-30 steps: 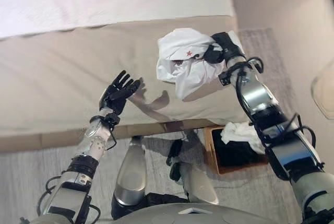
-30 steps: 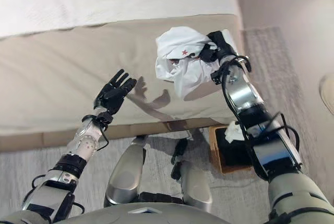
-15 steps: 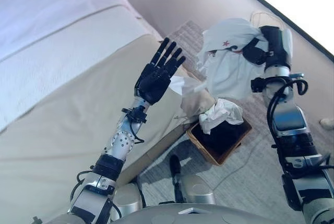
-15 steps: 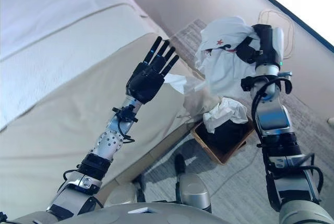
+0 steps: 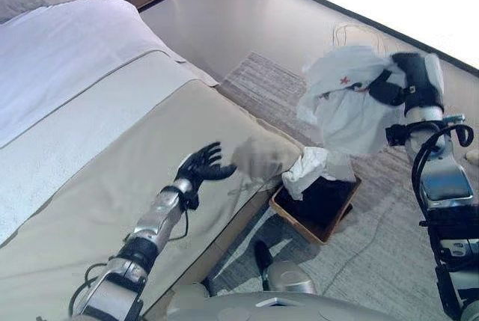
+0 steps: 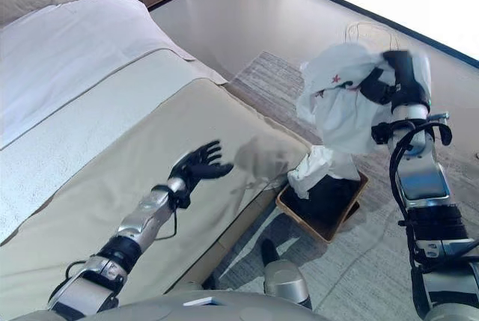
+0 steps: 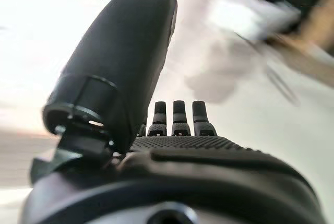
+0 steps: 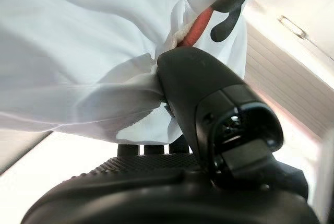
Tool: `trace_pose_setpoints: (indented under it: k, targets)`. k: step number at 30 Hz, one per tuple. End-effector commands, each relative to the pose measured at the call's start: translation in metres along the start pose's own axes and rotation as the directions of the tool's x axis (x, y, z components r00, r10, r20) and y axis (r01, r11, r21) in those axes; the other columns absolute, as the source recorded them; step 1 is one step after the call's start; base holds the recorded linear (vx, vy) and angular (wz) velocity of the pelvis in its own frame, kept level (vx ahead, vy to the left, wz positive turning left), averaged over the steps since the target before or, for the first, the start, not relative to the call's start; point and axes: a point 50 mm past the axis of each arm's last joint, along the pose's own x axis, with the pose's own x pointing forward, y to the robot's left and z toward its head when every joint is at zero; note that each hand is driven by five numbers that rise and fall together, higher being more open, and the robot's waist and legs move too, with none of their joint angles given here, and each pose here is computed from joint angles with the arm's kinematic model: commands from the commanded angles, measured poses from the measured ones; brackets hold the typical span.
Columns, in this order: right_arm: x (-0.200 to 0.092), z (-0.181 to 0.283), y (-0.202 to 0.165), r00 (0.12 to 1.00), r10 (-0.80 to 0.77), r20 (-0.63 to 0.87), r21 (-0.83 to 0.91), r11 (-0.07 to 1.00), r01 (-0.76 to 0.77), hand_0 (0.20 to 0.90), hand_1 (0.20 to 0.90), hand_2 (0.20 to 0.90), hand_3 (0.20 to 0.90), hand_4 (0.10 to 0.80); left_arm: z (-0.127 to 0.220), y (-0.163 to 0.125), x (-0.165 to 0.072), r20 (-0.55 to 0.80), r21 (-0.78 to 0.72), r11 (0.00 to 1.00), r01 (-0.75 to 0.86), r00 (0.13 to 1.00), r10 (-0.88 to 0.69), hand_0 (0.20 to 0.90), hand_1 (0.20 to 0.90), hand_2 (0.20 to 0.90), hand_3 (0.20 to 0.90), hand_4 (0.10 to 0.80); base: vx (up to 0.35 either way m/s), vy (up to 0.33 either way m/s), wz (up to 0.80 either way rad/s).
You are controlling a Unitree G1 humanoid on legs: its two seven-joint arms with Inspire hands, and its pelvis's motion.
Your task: Pick up the clothes from the bed and place them into the basket
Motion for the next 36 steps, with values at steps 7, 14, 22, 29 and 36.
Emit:
trace_pose_setpoints:
  k: [7, 14, 22, 29, 36]
  targets:
    - [0.000, -0.038, -0.003, 0.994, 0.012, -0.111, -0.187, 0.982, -0.033, 0.300, 0.300, 0.300, 0.200, 0.100, -0.090, 0.075, -0.041, -0.338, 0.134, 0.947, -0.292, 0.885, 0.320, 0.900, 0.900, 0.900, 0.900, 0.800, 0.003, -0.079, -0.11]
    - [0.005, -0.082, -0.010, 0.944, -0.062, -0.325, -0.271, 0.962, -0.030, 0.582, 0.582, 0.582, 0.529, 0.429, -0.106, 0.087, -0.057, -0.367, 0.072, 0.938, -0.340, 0.865, 0.341, 0.900, 0.900, 0.900, 0.900, 0.800, -0.005, -0.031, 0.04]
    - [0.009, -0.092, -0.028, 0.903, -0.207, -0.377, -0.274, 0.956, 0.105, 0.900, 0.900, 0.900, 0.900, 0.800, -0.092, 0.068, -0.044, -0.281, -0.016, 0.964, -0.266, 0.926, 0.251, 0.900, 0.900, 0.900, 0.900, 0.800, -0.024, 0.023, 0.22]
    - [0.013, -0.091, -0.029, 0.894, -0.249, -0.373, -0.282, 0.948, 0.146, 0.900, 0.900, 0.900, 0.900, 0.800, -0.090, 0.053, -0.037, -0.280, -0.014, 0.976, -0.215, 0.938, 0.203, 0.900, 0.900, 0.900, 0.900, 0.800, -0.061, 0.004, 0.11]
    - [0.008, -0.107, -0.026, 0.867, -0.199, -0.456, -0.293, 0.954, 0.065, 0.900, 0.900, 0.900, 0.900, 0.800, -0.084, 0.048, -0.032, -0.257, -0.014, 0.982, -0.189, 0.950, 0.179, 0.900, 0.900, 0.900, 0.900, 0.800, -0.059, -0.014, 0.01]
